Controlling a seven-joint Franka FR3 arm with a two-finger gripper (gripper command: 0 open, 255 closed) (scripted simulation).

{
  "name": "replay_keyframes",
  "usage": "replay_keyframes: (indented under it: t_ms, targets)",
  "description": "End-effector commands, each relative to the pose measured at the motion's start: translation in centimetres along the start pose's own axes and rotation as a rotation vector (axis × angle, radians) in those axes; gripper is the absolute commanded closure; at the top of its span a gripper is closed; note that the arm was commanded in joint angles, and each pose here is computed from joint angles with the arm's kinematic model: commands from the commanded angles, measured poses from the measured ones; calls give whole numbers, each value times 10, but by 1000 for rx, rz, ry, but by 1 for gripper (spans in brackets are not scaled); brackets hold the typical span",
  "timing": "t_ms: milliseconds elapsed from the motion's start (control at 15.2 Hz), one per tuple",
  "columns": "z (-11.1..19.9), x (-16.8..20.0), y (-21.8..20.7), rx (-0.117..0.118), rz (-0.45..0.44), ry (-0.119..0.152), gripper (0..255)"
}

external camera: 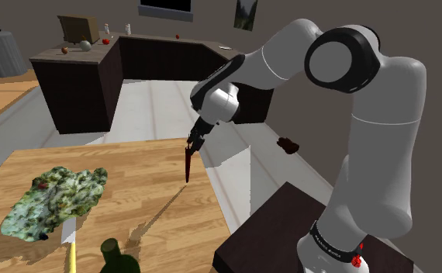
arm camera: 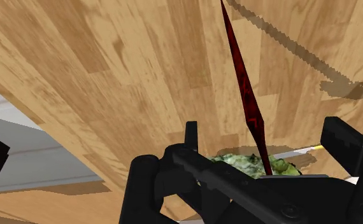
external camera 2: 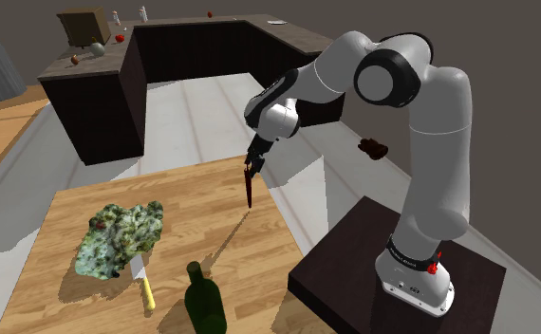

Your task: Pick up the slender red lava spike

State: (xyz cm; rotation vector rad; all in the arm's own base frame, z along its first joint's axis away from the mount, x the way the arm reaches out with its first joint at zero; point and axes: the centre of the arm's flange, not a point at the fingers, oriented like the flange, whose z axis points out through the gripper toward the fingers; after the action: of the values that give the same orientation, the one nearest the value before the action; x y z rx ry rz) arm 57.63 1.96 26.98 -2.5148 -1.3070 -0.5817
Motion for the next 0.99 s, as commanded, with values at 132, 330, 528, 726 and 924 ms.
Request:
replay_keyframes:
  t_ms: [132,330,528,726,924]
  targets:
    - [3,-2,1,0,0,0,255]
    - [3,-2,1,0,0,0,255]
    - [3,-2,1,0,0,0,255]
    - [-2,0,0,0,0,0,255]
    - [-16,7,0,0,0,0,255]
